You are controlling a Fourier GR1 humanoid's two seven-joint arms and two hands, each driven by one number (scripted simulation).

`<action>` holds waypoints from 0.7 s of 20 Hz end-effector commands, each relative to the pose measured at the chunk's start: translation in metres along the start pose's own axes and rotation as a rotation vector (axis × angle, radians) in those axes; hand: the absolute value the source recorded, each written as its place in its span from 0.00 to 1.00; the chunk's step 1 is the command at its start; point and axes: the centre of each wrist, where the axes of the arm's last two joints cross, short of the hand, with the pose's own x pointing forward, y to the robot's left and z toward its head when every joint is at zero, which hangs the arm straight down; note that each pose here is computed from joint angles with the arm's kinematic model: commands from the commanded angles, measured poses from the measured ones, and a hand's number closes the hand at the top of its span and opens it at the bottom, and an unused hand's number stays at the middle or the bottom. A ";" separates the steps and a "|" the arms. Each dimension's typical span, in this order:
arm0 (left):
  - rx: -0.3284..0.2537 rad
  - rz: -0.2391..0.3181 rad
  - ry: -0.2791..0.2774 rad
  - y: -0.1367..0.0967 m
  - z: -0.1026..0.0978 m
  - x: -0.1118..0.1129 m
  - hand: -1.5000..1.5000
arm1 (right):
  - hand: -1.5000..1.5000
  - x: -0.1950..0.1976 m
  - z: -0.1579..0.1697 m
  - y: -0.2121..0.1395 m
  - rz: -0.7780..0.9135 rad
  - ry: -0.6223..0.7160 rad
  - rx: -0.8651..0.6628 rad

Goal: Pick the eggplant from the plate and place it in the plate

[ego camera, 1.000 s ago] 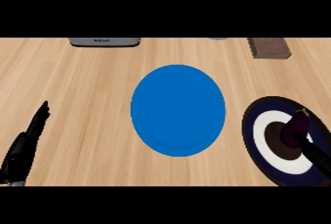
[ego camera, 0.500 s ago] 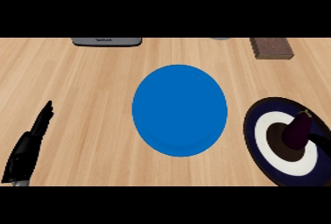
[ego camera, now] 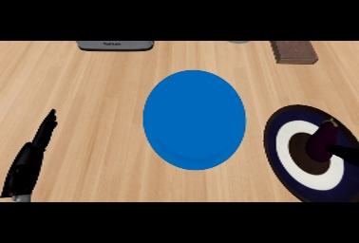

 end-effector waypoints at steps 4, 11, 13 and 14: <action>-0.017 -0.001 -0.021 0.012 0.007 0.004 0.50 | 0.00 -0.005 -0.023 0.001 0.110 0.045 0.119; 0.016 0.011 0.013 -0.001 0.007 -0.003 0.50 | 0.00 0.000 -0.033 0.015 0.093 0.052 0.172; 0.019 0.006 -0.020 0.004 0.000 0.001 0.50 | 0.00 -0.006 -0.043 0.020 0.091 0.044 0.210; 0.004 -0.002 -0.026 0.003 -0.009 -0.010 0.50 | 0.00 -0.005 -0.047 0.041 0.097 0.042 0.213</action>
